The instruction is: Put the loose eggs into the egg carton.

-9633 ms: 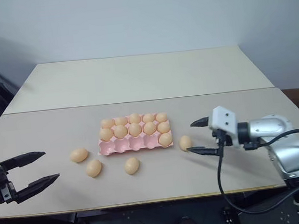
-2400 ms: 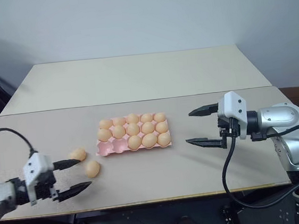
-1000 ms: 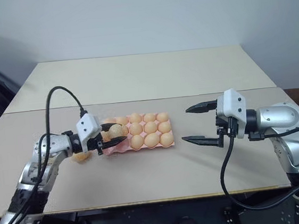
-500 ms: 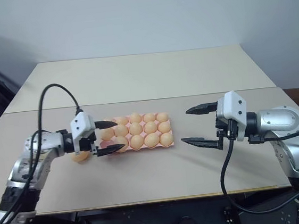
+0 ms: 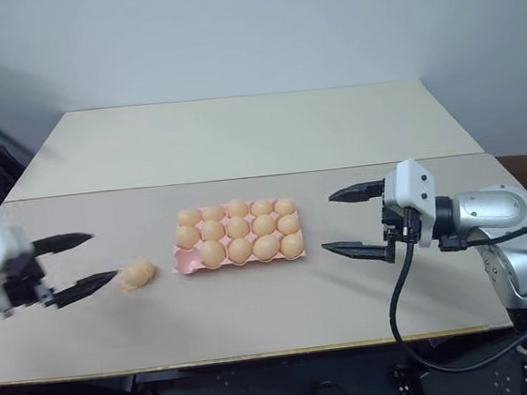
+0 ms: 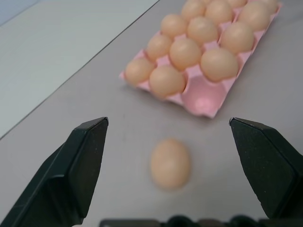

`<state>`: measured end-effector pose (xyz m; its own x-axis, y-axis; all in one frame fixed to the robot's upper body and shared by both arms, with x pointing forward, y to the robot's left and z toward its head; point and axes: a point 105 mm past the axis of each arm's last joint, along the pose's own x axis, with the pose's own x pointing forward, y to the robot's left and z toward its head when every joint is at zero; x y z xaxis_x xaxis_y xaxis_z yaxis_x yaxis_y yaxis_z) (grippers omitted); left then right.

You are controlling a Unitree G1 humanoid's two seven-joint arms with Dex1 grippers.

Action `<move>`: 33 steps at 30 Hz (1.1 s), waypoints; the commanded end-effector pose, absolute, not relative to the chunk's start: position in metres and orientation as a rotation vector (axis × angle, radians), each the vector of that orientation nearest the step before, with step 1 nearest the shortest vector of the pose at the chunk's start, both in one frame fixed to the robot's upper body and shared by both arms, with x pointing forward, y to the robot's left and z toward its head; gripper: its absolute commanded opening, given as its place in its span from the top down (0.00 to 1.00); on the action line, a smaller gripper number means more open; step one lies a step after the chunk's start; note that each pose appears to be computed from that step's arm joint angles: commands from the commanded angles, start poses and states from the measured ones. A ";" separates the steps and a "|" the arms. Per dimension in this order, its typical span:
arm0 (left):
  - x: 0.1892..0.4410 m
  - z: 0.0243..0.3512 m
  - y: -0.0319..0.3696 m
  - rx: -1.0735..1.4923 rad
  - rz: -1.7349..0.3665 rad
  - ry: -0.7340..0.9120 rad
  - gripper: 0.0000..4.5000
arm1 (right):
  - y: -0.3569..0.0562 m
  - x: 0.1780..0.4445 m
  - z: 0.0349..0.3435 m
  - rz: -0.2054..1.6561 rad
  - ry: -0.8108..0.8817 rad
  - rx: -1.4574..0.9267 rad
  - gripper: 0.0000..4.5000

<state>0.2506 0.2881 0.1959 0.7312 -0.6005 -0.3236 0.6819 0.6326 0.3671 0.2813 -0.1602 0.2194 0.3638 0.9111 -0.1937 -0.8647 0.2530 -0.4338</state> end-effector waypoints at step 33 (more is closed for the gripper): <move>0.313 0.127 0.276 0.354 -0.671 0.254 0.01 | -0.156 0.278 0.228 1.250 -0.150 -0.528 0.00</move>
<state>0.3086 0.2758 0.1293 0.7560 -0.5665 -0.3279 0.6433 0.7356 0.2123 0.2828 -0.1580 0.2164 0.3282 0.9235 -0.1987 -0.8833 0.2255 -0.4110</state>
